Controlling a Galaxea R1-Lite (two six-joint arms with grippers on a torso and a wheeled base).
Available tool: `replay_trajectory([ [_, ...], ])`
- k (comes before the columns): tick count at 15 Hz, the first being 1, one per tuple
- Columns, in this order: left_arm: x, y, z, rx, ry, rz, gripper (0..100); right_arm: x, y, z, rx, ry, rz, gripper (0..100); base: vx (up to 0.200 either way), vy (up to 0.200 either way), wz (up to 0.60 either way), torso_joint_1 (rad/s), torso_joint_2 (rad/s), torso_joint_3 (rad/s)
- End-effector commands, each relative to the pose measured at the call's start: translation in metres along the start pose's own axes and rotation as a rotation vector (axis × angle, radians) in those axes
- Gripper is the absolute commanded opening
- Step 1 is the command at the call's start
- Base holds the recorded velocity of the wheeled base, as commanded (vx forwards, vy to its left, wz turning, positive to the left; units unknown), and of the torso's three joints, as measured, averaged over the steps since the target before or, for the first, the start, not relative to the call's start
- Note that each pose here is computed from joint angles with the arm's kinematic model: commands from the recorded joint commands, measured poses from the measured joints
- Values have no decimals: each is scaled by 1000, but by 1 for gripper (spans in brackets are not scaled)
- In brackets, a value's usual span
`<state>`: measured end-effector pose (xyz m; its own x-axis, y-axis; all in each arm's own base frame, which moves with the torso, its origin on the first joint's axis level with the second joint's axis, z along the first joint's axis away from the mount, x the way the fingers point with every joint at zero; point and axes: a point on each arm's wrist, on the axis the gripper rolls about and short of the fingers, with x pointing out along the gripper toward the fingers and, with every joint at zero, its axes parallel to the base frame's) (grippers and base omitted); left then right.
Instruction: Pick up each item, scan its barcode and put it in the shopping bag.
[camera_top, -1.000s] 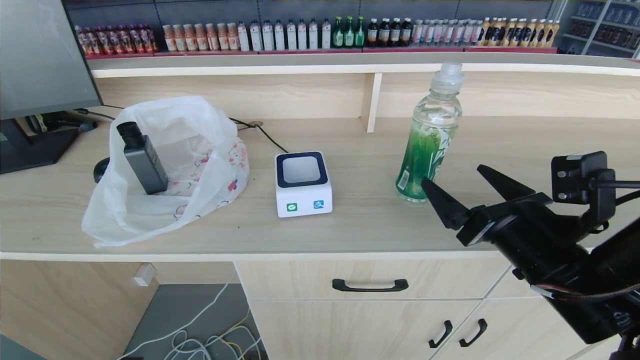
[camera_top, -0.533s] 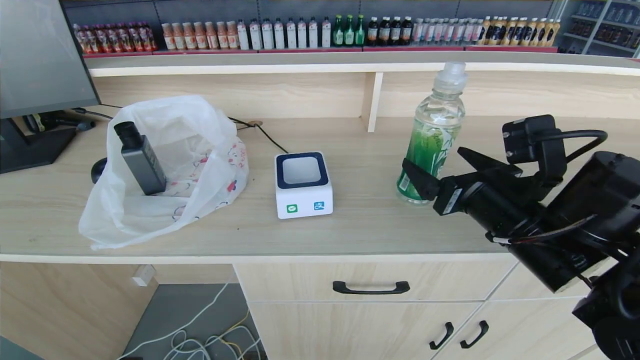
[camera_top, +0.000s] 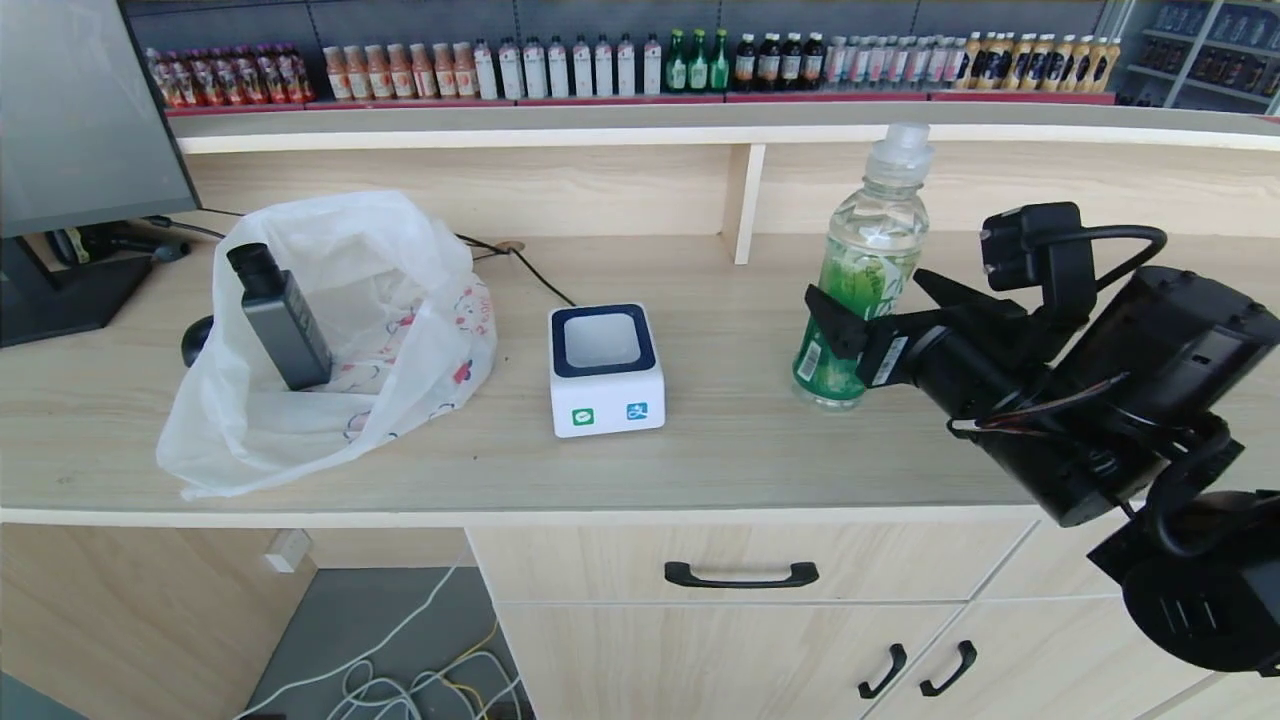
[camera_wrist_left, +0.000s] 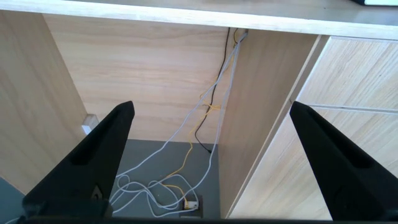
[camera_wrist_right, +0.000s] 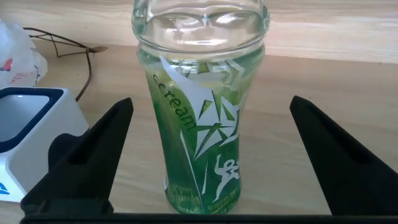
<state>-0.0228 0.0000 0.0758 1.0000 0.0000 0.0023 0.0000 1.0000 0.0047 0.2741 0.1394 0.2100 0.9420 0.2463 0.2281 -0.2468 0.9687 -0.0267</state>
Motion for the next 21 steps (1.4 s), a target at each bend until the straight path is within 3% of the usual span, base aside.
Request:
replay_trajectory([
  [1,0,0,0,0,-1,0,100,10,2,-5,-1,3,-1,100,0,0,0,0,0,0],
  [8,0,0,0,0,-1,0,100,21,5,-15,-4,15,-1,100,0,0,0,0,0,0],
  [21,0,0,0,0,-1,0,100,60,13,-20,6,-41,-15,100,0,0,0,0,0,0],
])
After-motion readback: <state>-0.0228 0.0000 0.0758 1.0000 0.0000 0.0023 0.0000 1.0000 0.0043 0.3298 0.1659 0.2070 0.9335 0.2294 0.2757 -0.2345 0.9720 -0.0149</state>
